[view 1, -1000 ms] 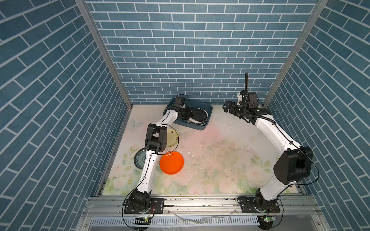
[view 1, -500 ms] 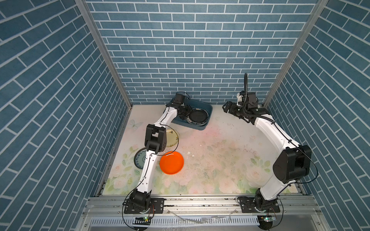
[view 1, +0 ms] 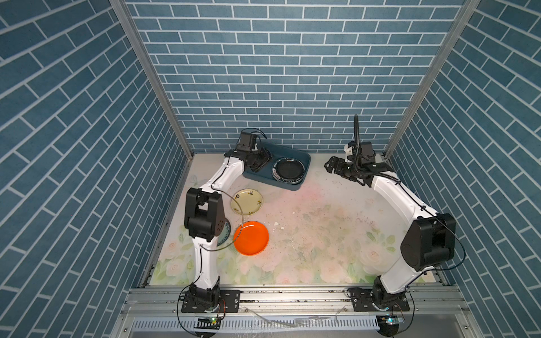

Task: Place the plates into the plastic bin on the countertop
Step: Place the plate in the plastic bin, then pick up the plate from the center of the table, then place the plate in the plastic bin.

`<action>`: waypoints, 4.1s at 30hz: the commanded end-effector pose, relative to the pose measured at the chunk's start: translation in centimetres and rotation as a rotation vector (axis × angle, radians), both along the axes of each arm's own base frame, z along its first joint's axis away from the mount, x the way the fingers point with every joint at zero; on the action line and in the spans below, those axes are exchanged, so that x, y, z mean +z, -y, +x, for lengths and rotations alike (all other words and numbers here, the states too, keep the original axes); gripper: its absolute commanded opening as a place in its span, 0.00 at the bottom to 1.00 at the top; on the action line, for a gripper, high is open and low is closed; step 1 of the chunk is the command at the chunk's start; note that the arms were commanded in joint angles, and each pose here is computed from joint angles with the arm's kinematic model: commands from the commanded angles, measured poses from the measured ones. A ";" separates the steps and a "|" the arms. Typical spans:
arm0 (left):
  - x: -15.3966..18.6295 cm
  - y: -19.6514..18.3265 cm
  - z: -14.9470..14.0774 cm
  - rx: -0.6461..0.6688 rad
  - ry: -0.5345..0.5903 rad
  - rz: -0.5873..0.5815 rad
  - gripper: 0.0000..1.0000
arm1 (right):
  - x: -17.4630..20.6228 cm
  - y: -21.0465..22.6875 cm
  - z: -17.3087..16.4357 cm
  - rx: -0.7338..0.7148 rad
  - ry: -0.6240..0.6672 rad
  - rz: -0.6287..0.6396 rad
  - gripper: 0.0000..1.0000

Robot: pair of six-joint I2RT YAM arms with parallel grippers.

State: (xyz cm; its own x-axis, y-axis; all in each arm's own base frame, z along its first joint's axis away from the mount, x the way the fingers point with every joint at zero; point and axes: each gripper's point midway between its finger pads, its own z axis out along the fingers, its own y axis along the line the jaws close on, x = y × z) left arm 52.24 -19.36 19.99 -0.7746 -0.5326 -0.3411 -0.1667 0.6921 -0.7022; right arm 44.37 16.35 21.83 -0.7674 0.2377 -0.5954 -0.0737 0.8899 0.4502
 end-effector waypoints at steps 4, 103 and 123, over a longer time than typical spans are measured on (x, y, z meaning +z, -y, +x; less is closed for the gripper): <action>1.0 -4.3 -5.9 0.121 0.008 0.032 0.72 | 1.5 -0.9 -2.3 0.112 0.023 0.023 0.94; -11.1 -7.9 -26.4 0.103 -0.188 -0.132 0.00 | -4.1 -23.4 -11.4 0.577 -0.020 -0.078 0.86; 2.8 -5.0 -12.2 0.083 0.063 -0.068 0.00 | 11.2 -5.5 -6.9 0.318 0.349 -0.178 0.93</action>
